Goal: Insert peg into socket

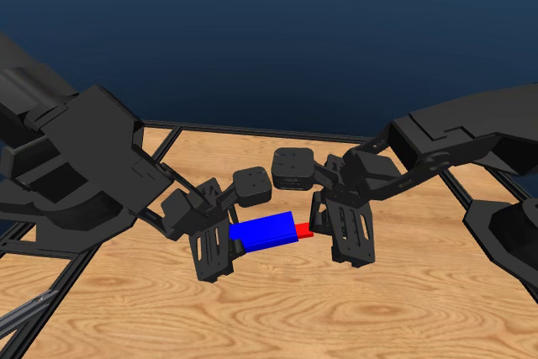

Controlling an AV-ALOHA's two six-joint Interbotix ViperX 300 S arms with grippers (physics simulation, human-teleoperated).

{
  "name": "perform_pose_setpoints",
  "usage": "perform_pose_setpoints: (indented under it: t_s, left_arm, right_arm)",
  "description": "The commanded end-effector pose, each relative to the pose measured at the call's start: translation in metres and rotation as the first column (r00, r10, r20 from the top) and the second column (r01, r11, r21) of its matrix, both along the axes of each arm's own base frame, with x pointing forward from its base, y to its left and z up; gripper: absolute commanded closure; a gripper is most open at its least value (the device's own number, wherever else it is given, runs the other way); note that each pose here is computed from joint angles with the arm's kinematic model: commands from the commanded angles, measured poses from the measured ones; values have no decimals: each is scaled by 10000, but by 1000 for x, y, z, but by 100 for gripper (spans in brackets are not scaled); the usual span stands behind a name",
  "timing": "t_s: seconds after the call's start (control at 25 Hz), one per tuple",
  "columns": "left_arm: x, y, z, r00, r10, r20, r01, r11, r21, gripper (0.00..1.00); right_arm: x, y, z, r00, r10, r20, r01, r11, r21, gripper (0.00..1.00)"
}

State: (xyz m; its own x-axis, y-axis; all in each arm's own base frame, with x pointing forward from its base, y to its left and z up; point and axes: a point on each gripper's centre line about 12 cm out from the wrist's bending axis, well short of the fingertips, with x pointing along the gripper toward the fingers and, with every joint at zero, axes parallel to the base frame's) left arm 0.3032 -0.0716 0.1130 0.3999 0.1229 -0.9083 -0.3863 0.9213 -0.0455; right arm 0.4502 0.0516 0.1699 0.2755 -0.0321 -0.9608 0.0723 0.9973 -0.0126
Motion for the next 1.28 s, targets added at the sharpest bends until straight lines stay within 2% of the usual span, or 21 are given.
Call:
perform_pose_setpoints:
  t_s: [0.04, 0.16, 0.24, 0.32, 0.36, 0.4, 0.44, 0.52, 0.56, 0.6, 0.64, 0.72, 0.8, 0.92, 0.96, 1.0, 1.04, 1.12, 1.16, 1.2, 1.28]
  left_arm:
    - [6, -2, 10, 9989, -81, 455, 88, 9998, -160, 100]
    - [5, -1, 8, 9993, -70, 366, 74, 9999, -117, 100]
    - [11, -4, 17, 9979, -78, 645, 92, 9997, -223, 100]
    - [5, 0, 7, 9994, -81, 337, 84, 9999, -81, 100]
    - [10, -3, 17, 9972, -114, 745, 134, 9995, -271, 100]
    - [3, -1, 6, 9994, -82, 326, 86, 9999, -121, 100]
    - [5, -2, 8, 9991, -214, 370, 218, 9997, -102, 100]
    - [10, -1, 17, 9975, -122, 703, 135, 9998, -177, 100]
    - [5, -1, 7, 9994, -131, 311, 132, 9999, -53, 100]
    - [7, 3, 15, 9984, 129, 554, -116, 9997, -237, 100]
    - [8, -2, 13, 9985, -112, 533, 121, 9998, -168, 100]
    - [8, -2, 13, 9984, -105, 560, 115, 9998, -179, 100]
    - [7, -2, 14, 9983, -99, 575, 111, 9997, -208, 100]
    - [3, 0, 7, 9994, -91, 346, 96, 9999, -119, 100]
    - [7, 3, 14, 9985, 210, 515, -198, 9995, -233, 100]
    - [6, -2, 13, 9984, 179, 538, -156, 9990, -424, 100]
    - [5, -1, 11, 9989, -67, 463, 75, 9998, -180, 100]
    - [5, -1, 11, 9988, -72, 476, 81, 9998, -183, 100]
    - [4, -1, 11, 9981, -48, 620, 68, 9994, -325, 100]
    - [3, -1, 8, 9993, -19, 369, 26, 9998, -196, 100]
    - [3, -5, 16, 9971, -197, 734, 222, 9992, -332, 100]
  right_arm:
    - [7, 1, 17, 9983, 45, 581, -52, 9999, 108, 100]
    - [8, 2, 16, 9979, 60, 639, -68, 9999, 133, 100]
    - [9, 2, 16, 9974, 55, 718, -66, 9999, 152, 100]
    - [11, 2, 17, 9964, 53, 850, -67, 9998, 168, 100]
    - [12, 1, 17, 9957, 47, 923, -64, 9998, 184, 100]
    - [13, 2, 17, 9953, 58, 968, -77, 9998, 189, 100]
    - [14, 2, 16, 9950, 59, 1001, -80, 9998, 202, 100]
    - [15, 1, 17, 9945, 63, 1044, -85, 9997, 212, 100]
    - [15, 1, 16, 9946, 64, 1039, -86, 9997, 212, 100]
    - [15, 1, 16, 9944, 65, 1056, -88, 9997, 215, 100]
    - [15, 1, 17, 9941, 66, 1082, -90, 9997, 220, 100]
    - [15, 1, 16, 9941, 68, 1083, -93, 9997, 221, 100]
    - [5, -4, 13, 9948, -310, 972, 279, 9991, 334, 100]
    - [1, -5, 11, 9943, -452, 967, 418, 9984, 374, 100]
    - [0, -5, 11, 9941, -465, 985, 429, 9984, 379, 100]
    - [0, -5, 11, 9941, -472, 976, 436, 9983, 378, 100]
    - [0, -5, 10, 9940, -487, 977, 452, 9983, 376, 100]
    - [0, -5, 11, 9938, -494, 992, 458, 9982, 382, 100]
    - [-23, -11, 8, 9860, -1274, 1074, 1201, 9901, 723, 100]
    - [-26, -11, 6, 9850, -1356, 1071, 1280, 9889, 748, 100]
    - [-31, -9, 7, 9813, -1461, 1257, 1359, 9870, 861, 100]
